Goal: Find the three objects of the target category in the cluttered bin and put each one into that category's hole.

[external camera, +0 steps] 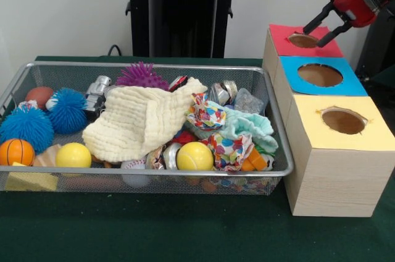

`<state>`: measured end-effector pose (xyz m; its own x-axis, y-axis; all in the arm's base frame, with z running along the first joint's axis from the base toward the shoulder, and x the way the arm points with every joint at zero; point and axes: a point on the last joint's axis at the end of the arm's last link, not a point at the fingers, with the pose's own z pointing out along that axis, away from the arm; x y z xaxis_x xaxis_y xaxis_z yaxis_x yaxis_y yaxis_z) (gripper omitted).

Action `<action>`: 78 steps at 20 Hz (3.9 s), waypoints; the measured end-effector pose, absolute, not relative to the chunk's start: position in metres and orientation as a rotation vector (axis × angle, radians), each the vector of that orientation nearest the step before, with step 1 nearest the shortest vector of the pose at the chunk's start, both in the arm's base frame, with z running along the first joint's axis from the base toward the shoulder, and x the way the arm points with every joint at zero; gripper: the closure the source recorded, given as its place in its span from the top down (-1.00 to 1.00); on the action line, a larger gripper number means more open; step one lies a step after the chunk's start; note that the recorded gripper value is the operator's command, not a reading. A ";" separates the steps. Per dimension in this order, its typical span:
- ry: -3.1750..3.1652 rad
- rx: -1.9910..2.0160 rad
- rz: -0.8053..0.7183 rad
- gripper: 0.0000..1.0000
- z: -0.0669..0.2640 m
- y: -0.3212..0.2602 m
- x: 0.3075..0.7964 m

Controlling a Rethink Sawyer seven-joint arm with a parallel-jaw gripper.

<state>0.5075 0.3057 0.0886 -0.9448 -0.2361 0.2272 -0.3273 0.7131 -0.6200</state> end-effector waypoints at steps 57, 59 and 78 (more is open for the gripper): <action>-3.541 0.425 0.361 1.00 0.080 0.141 0.516; -3.554 0.431 0.366 1.00 0.080 0.139 0.516; -3.565 0.397 0.360 1.00 0.072 0.086 0.525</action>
<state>0.5247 0.0862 0.0716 -0.8717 -0.2509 -0.4209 -0.1618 0.9582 -0.2361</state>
